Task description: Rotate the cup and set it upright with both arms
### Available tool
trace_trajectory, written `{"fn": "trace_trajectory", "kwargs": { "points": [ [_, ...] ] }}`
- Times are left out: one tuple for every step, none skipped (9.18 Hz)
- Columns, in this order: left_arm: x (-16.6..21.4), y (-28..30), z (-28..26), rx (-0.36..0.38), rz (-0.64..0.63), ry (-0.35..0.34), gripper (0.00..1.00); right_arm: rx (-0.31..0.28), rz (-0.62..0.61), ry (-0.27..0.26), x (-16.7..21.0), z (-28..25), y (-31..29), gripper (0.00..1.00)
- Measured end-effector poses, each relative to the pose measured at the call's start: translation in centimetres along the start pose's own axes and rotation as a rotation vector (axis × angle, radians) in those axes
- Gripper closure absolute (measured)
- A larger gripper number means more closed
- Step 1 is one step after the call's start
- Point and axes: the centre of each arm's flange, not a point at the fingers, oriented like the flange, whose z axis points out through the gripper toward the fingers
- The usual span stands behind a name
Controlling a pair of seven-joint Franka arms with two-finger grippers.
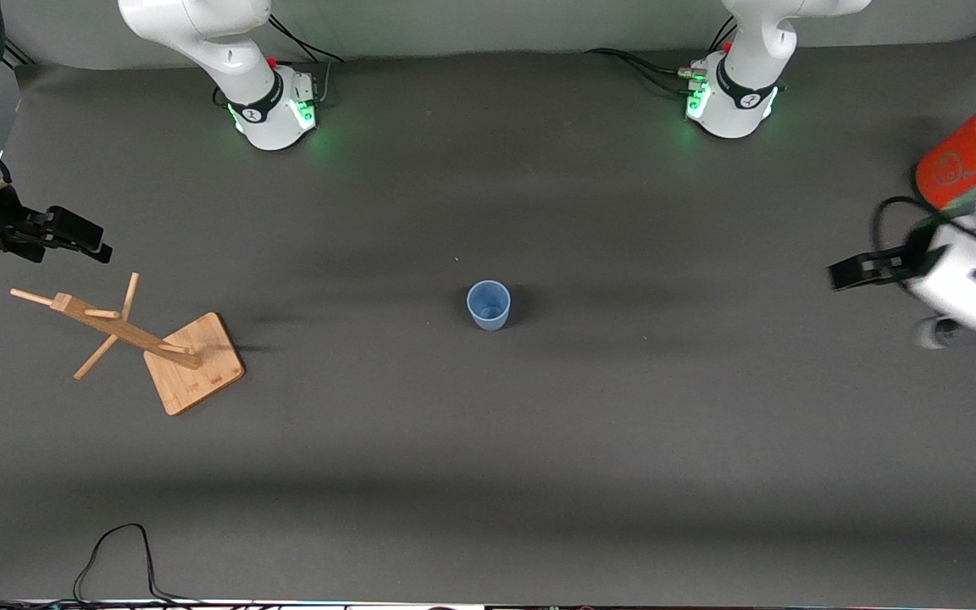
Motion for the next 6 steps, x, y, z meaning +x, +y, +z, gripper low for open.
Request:
{"fn": "trace_trajectory", "kwargs": {
  "points": [
    [-0.7,-1.0,0.4,-0.011,0.006,0.02,0.0,0.0,0.0,0.004,0.0,-0.2,0.0,0.0],
    [-1.8,-1.9,0.9,-0.031,0.025,0.029,0.0,0.001,0.0,0.015,0.1,-0.7,0.0,0.0],
    [-3.2,-3.1,1.4,-0.047,0.04,0.039,0.0,0.001,0.0,0.022,0.1,-1.1,0.0,0.0],
    [-4.8,-3.6,1.4,-0.051,0.046,0.069,0.0,0.0,0.0,0.02,0.2,-1.0,0.0,0.0],
    [-6.4,-3.6,1.4,-0.051,0.048,0.097,0.0,0.0,0.0,0.017,0.3,-0.8,0.0,0.0],
    [-7.6,-3.6,1.1,-0.05,0.048,0.116,0.0,0.0,0.0,0.016,0.3,-0.7,0.0,0.0]
  ]
}}
